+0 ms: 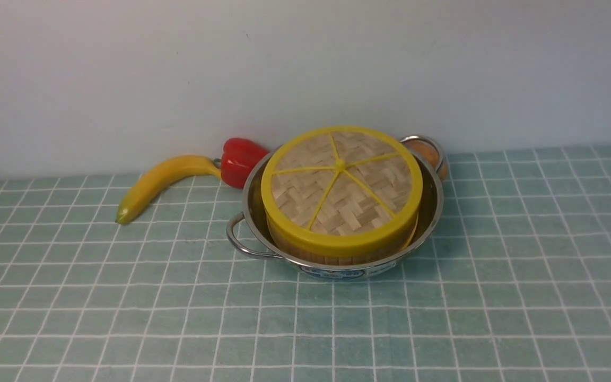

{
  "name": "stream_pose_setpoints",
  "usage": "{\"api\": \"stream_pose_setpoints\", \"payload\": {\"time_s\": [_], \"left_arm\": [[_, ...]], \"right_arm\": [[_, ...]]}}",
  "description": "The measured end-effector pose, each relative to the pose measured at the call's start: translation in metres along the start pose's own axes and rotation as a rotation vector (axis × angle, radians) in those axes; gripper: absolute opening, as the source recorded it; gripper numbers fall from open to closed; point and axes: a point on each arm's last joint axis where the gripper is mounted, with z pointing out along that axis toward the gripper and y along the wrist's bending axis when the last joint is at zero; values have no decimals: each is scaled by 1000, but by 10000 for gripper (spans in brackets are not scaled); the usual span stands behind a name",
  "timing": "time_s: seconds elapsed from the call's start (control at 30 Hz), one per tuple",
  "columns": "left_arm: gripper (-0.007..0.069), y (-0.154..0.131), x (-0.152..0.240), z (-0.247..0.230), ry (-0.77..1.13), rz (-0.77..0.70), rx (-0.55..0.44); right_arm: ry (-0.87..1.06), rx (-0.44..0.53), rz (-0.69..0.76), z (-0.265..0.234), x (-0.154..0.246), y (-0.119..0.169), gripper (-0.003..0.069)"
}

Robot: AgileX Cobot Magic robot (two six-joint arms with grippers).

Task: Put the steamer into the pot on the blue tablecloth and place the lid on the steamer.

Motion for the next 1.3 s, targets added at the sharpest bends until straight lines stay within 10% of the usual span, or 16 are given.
{"api": "stream_pose_setpoints", "payload": {"time_s": [0.53,1.1,1.3], "left_arm": [[55,-2,2,0,27,-62,16],[85,-2,2,0,28,-65,18],[96,-1,3,0,29,-55,14]], "right_arm": [[-21,-13,42,-81,217,-18,-7],[0,-13,42,-64,256,-20,-3],[-98,153,28,-81,275,-43,15]]}}
